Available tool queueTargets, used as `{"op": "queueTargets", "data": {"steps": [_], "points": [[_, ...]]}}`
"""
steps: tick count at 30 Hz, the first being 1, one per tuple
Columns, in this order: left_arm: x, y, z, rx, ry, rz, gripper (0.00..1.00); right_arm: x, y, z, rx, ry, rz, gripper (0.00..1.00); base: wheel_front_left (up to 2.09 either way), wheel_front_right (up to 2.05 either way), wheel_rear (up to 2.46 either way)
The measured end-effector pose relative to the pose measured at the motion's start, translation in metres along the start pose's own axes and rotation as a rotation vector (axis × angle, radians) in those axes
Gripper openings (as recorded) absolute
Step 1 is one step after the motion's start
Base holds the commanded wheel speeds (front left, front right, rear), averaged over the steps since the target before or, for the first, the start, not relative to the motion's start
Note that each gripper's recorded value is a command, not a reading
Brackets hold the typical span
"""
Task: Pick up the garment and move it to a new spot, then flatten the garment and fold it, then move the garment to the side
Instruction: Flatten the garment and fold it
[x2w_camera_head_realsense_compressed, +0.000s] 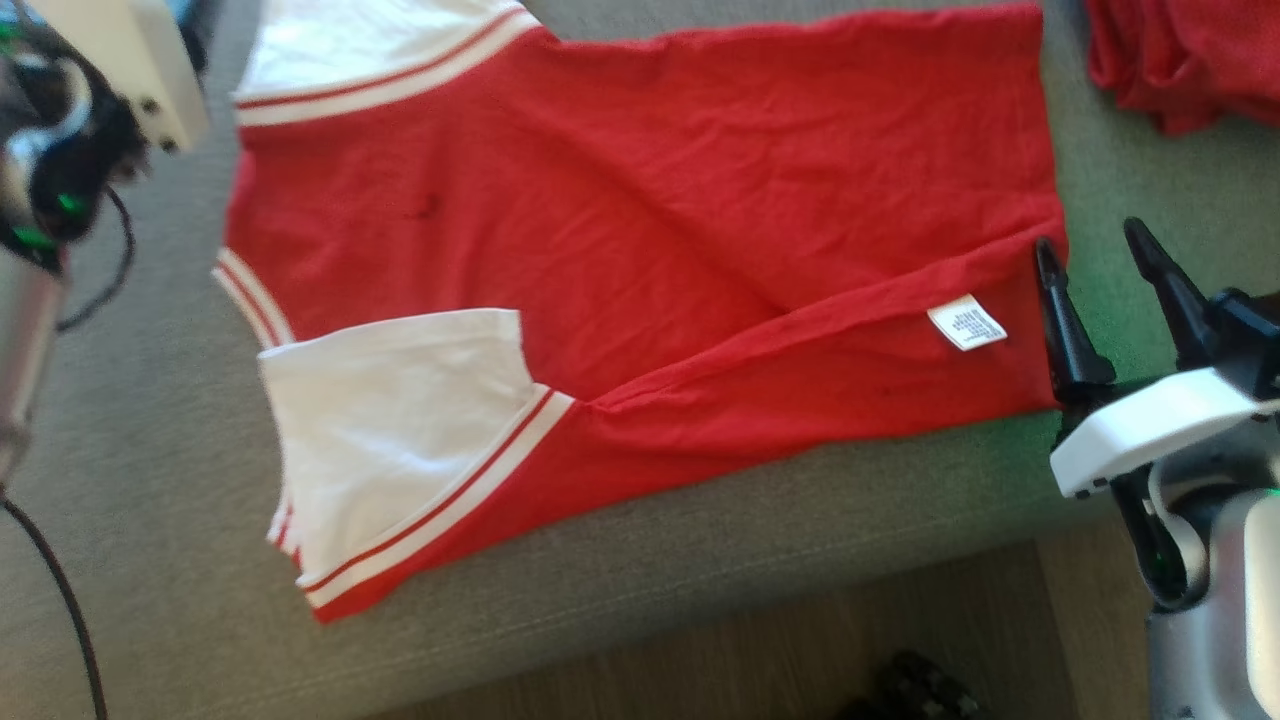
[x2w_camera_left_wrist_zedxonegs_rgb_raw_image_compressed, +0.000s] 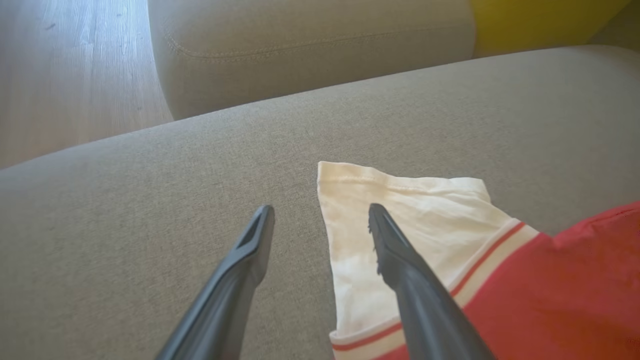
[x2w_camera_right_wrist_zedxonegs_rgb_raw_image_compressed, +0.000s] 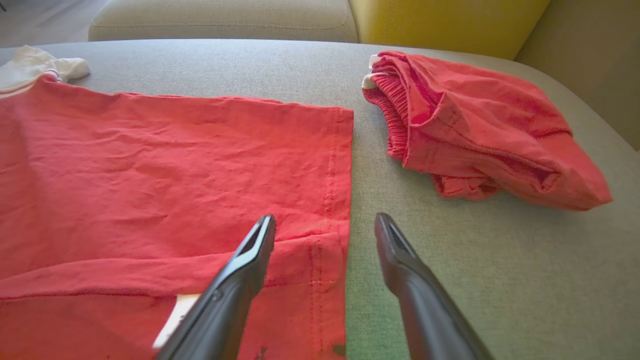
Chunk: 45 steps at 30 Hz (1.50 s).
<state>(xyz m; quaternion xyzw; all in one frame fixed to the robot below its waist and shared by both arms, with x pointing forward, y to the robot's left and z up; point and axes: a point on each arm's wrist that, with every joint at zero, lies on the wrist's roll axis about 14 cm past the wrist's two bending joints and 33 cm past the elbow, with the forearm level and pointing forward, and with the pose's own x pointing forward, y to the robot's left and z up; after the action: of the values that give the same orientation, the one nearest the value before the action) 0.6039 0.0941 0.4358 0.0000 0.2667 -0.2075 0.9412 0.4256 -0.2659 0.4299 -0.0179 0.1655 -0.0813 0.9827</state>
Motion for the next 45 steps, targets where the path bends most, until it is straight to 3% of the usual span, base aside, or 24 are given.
{"op": "queueTargets", "data": {"steps": [10,22,23,24,25,26,35,45], "points": [[0.067,0.001,-0.032,0.000,0.118,-0.019,1.00,0.007,-0.015,-0.025,0.007,0.051,-0.047,1.00,0.00,0.00,0.00],[0.092,0.004,-0.038,0.055,0.136,-0.022,1.00,0.002,-0.026,-0.040,0.021,0.078,-0.081,1.00,0.00,0.00,0.00],[0.093,0.004,-0.037,0.060,0.137,-0.024,0.91,0.003,-0.026,-0.040,0.021,0.077,-0.081,1.00,0.00,0.00,0.00],[0.092,0.003,-0.037,0.065,0.140,-0.028,0.52,0.004,-0.026,-0.038,0.022,0.073,-0.080,1.00,0.00,0.00,0.00],[0.092,0.002,-0.037,0.072,0.144,-0.032,0.33,0.005,-0.025,-0.036,0.022,0.068,-0.078,1.00,0.00,0.00,0.00],[0.092,-0.001,-0.037,0.078,0.142,-0.043,0.03,0.006,-0.025,-0.035,0.022,0.062,-0.076,1.00,0.00,0.00,0.00],[0.087,-0.011,-0.024,0.105,0.086,-0.072,0.00,0.047,0.001,-0.005,0.151,0.056,0.015,1.00,0.00,0.00,0.00],[0.082,-0.012,-0.011,0.115,0.041,-0.086,0.00,0.107,0.025,0.025,0.095,0.088,0.075,1.00,0.00,0.00,0.00]]}}
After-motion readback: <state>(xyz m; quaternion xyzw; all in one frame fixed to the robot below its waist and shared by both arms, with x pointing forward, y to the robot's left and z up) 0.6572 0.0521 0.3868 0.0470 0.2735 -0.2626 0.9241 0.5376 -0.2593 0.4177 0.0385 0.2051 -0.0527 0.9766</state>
